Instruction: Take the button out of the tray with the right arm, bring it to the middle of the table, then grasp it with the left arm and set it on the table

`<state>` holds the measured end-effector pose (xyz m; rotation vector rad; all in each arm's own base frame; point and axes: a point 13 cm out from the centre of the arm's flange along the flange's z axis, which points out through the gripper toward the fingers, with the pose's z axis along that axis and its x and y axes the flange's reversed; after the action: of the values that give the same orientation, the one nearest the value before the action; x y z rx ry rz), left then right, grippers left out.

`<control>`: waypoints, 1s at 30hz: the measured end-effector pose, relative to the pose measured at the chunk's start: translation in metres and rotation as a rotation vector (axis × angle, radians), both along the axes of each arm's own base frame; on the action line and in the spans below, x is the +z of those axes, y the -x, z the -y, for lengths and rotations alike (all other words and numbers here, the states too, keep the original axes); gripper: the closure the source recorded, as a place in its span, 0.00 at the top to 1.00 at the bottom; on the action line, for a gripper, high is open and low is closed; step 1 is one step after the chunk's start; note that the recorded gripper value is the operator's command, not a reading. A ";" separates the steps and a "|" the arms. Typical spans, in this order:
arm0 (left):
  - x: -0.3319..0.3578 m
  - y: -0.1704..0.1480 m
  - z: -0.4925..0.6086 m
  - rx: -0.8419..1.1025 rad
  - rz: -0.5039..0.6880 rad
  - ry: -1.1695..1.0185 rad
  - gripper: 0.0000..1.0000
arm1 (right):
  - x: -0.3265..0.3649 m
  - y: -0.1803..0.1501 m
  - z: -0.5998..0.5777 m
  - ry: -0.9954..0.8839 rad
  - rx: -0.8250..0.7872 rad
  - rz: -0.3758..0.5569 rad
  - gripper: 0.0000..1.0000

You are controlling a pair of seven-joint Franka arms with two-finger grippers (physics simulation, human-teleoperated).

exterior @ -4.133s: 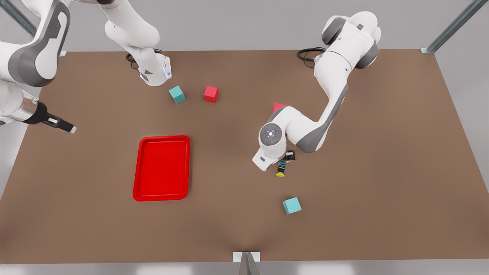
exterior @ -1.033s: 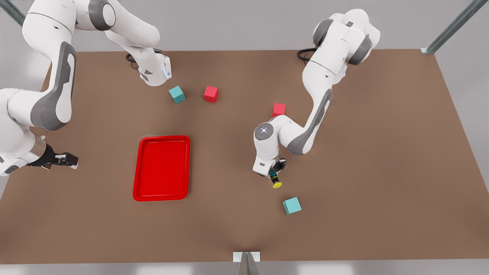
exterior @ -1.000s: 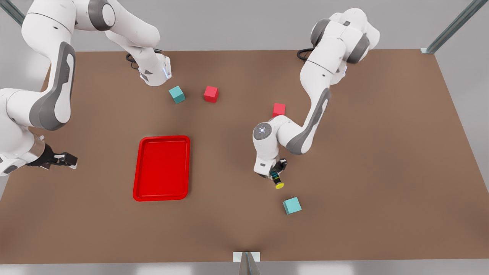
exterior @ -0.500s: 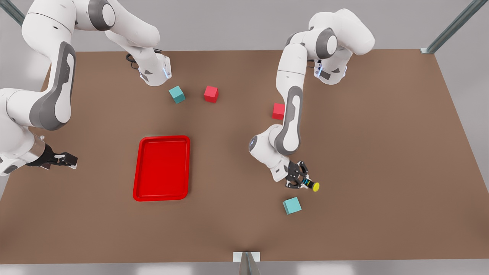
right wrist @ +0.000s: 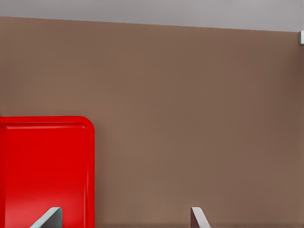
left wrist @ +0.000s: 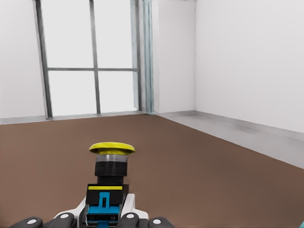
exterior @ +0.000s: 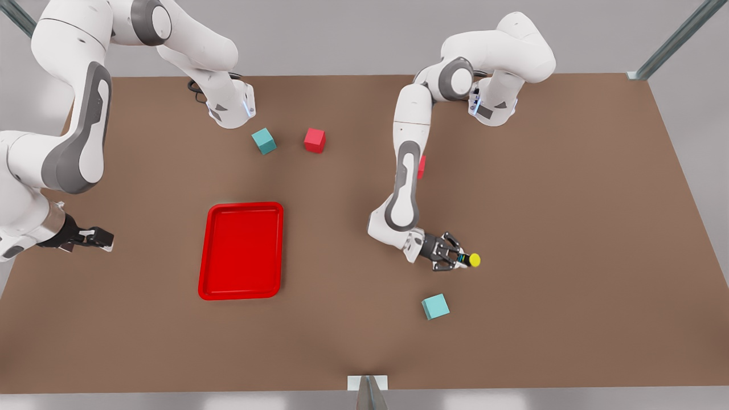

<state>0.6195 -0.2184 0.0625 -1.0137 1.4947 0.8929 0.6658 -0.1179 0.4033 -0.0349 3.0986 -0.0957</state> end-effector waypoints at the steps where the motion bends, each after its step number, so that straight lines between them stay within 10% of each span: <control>1: -0.004 0.003 0.000 0.002 0.009 -0.006 0.41 | 0.000 0.000 0.000 0.000 0.000 0.000 1.00; 30: -0.037 0.039 0.025 0.032 0.115 0.064 0.41 | 0.008 -0.003 -0.047 -0.060 0.041 -0.002 1.00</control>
<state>0.5807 -0.2429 0.0258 -1.1206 1.4210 0.7997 0.6690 -0.0713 0.4118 -0.0960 3.0986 -0.0014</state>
